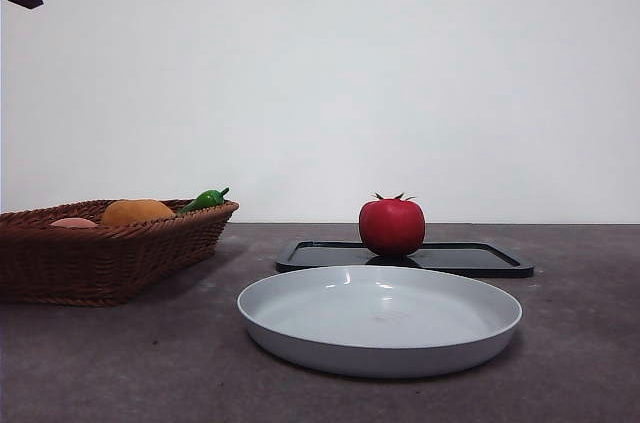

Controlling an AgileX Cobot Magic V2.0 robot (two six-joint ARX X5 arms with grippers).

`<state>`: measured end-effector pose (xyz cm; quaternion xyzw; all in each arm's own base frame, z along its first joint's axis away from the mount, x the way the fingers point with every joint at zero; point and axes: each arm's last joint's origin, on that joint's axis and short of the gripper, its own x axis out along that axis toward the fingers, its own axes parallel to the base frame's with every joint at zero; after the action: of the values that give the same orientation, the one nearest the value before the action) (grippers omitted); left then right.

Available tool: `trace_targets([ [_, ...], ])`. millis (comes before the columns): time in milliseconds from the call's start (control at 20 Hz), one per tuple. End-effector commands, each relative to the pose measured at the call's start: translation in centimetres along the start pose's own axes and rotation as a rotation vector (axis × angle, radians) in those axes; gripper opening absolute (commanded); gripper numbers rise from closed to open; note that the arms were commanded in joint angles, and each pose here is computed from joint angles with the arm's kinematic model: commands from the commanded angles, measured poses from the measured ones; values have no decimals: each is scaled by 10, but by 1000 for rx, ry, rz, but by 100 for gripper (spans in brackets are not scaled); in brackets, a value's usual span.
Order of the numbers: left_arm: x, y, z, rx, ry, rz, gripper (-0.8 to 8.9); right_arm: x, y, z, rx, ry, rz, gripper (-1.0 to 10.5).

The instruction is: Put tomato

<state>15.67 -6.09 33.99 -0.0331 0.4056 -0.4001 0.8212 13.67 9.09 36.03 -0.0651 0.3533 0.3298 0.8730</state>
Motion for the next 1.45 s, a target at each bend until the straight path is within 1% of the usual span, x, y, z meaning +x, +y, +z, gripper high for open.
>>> trace_targets([
  [50, -3, -3, 5, 29, -19, -5, 465, 4, 2, -19, 29, -24, 51, 539],
  [200, -3, -3, 5, 28, -18, -5, 464, 11, 2, -40, 28, -27, 97, 538],
  [350, -3, -3, 5, 27, -17, -5, 459, 18, 1, -47, 32, -20, 101, 522],
  [400, -3, -3, 5, 26, -15, -5, 431, 18, 1, -47, 32, -20, 102, 454],
  [450, -3, -3, 5, 26, -14, -5, 344, 18, 1, -46, 30, -27, 101, 290],
  [550, -3, -3, 5, 26, -15, -5, 146, 18, 1, -45, 27, -40, 101, 13],
  [600, -3, -3, 5, 26, -14, -6, 22, 18, 1, -44, 26, -44, 101, 8],
  [650, -3, -3, 5, 26, -14, -5, 9, 18, 1, -44, 25, -47, 102, 8],
  [1050, -3, -3, 5, 26, -15, -5, 9, 17, 1, -40, 15, -93, 103, 8],
  [1450, -3, -3, 5, 26, -14, -5, 9, 17, 1, -40, 15, -94, 103, 8],
])
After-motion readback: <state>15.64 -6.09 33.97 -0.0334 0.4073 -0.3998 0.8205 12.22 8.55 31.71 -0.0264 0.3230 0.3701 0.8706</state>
